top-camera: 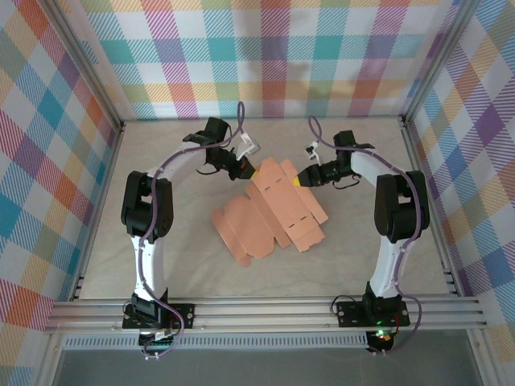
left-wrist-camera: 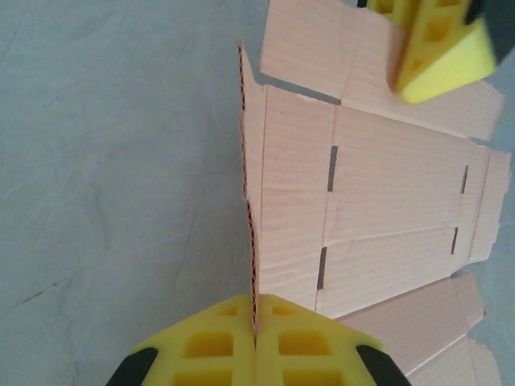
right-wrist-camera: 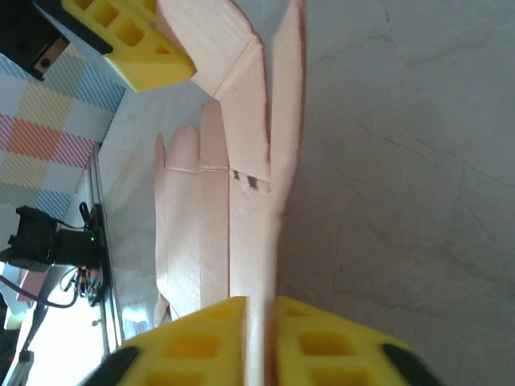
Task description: Fold the paper box
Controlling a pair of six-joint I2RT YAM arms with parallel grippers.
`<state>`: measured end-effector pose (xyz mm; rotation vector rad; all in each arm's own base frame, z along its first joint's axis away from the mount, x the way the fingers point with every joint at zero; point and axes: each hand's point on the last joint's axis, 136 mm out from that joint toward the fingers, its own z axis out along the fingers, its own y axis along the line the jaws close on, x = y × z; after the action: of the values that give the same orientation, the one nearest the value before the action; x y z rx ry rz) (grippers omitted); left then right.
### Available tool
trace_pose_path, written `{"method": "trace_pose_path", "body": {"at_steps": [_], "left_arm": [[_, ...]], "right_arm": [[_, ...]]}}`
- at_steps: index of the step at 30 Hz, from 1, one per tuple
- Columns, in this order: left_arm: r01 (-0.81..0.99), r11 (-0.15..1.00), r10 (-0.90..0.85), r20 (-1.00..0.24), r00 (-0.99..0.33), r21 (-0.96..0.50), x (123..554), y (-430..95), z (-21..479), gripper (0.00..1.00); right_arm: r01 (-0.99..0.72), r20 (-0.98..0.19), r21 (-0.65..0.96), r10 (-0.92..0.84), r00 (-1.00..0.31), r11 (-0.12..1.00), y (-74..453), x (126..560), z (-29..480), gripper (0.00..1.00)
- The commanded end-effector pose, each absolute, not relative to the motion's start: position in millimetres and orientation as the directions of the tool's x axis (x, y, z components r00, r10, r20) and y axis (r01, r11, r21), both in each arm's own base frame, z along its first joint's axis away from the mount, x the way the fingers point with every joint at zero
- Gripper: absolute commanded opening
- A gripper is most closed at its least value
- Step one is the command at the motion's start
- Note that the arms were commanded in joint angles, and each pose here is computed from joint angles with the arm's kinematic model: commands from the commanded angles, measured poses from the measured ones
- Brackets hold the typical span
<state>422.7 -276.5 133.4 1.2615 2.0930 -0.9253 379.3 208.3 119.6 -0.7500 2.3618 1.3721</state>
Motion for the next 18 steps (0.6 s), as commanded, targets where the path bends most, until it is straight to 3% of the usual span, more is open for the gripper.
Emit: {"method": "trace_pose_path", "body": {"at_steps": [1, 2, 3, 7, 9, 11, 15, 18], "left_arm": [[0.909, 0.313, 0.500, -0.766, -0.404, -0.276, 421.5, -283.5, 153.6, 0.02], [0.902, 0.332, 0.491, -0.765, -0.417, -0.278, 424.8, -283.3, 155.0, 0.07], [0.885, 0.368, 0.475, -0.760, -0.443, -0.286, 430.9, -282.7, 156.1, 0.19], [0.804, 0.509, 0.386, -0.753, -0.532, -0.307, 454.7, -278.1, 168.3, 0.84], [0.753, 0.586, 0.297, -0.786, -0.542, -0.298, 463.7, -272.2, 176.8, 0.99], [0.659, 0.686, 0.177, -0.807, -0.563, -0.310, 472.9, -259.3, 189.7, 1.00], [0.550, 0.734, 0.027, -0.792, -0.610, -0.398, 456.0, -243.5, 201.0, 1.00], [0.398, 0.777, -0.086, -0.709, -0.700, -0.488, 441.6, -229.7, 185.2, 1.00]], "right_arm": [[-0.599, -0.529, 0.681, -0.282, -0.800, 0.422, 206.0, 378.6, 122.9, 0.05], [-0.599, -0.534, 0.670, -0.276, -0.799, 0.438, 205.2, 380.8, 123.2, 0.02], [-0.595, -0.539, 0.659, -0.263, -0.800, 0.460, 204.0, 384.0, 123.7, 0.00], [-0.519, -0.544, 0.622, -0.153, -0.825, 0.587, 193.6, 401.8, 123.8, 0.00], [-0.449, -0.533, 0.608, -0.083, -0.842, 0.655, 185.5, 408.1, 120.0, 0.00], [-0.391, -0.515, 0.606, -0.032, -0.856, 0.693, 179.2, 407.0, 116.2, 0.00], [-0.305, -0.448, 0.581, -0.016, -0.894, 0.755, 170.4, 394.5, 107.5, 0.00], [-0.252, -0.382, 0.494, -0.052, -0.923, 0.832, 156.6, 384.6, 97.8, 0.00]]}}
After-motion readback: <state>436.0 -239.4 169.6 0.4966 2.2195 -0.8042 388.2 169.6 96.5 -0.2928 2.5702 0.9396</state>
